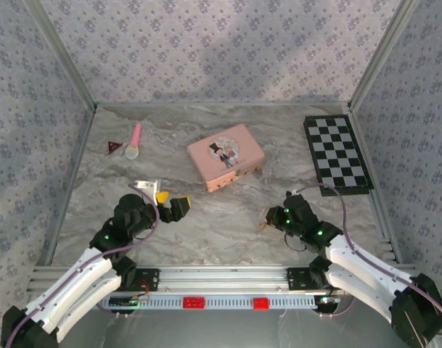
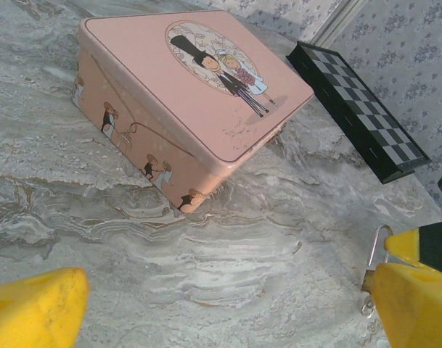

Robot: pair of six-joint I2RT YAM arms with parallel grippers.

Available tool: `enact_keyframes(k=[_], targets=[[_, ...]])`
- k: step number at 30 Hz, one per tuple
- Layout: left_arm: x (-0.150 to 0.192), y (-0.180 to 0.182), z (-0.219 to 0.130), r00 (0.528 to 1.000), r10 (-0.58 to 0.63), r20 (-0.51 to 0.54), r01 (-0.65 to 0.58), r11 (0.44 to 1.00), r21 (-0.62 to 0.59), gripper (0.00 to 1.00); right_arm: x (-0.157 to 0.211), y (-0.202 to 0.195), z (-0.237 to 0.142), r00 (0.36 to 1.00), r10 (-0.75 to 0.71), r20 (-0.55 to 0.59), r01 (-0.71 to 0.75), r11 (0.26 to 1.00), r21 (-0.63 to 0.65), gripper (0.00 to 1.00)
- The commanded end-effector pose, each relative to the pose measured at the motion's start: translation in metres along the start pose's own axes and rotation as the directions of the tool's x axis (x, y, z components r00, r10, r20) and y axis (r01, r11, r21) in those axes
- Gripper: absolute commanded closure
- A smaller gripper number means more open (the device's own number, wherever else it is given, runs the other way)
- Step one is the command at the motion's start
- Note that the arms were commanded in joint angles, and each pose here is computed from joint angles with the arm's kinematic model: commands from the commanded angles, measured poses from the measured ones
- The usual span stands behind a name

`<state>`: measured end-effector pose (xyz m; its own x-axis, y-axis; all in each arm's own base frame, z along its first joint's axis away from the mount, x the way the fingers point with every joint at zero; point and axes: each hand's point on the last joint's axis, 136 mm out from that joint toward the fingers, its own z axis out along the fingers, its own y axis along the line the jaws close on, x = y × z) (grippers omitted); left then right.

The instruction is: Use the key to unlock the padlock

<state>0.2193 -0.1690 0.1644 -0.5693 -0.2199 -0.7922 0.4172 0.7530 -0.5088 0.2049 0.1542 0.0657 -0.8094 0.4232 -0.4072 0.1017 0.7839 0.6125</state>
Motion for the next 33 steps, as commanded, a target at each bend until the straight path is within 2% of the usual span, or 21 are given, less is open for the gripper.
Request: enact_keyframes(k=[1,8,19,28,33], targets=[[-0.006,0.001,-0.002,1.000,0.013,0.026,-0.013,1.000,-0.006,0.00,-0.002,0.014,0.006,1.000,-0.003,-0.010,0.002,0.999,-0.045,1.00],[-0.005,0.006,-0.003,0.999,0.011,0.034,-0.010,1.000,-0.024,0.00,-0.004,0.008,0.021,0.999,-0.007,-0.033,0.008,1.000,0.020,1.00],[-0.009,0.013,-0.007,0.998,0.029,0.049,-0.026,0.997,-0.068,0.00,-0.005,0.003,0.026,0.998,-0.023,-0.051,0.026,0.998,0.050,0.99],[-0.019,0.023,-0.015,0.995,0.035,0.088,-0.023,0.990,-0.138,0.00,-0.007,-0.004,0.018,0.997,-0.057,-0.058,0.063,0.993,0.104,0.73],[-0.023,0.048,-0.024,0.994,-0.001,0.108,0.030,0.962,-0.270,0.00,-0.017,0.001,0.008,0.994,-0.103,-0.044,0.108,0.986,0.126,0.64]])
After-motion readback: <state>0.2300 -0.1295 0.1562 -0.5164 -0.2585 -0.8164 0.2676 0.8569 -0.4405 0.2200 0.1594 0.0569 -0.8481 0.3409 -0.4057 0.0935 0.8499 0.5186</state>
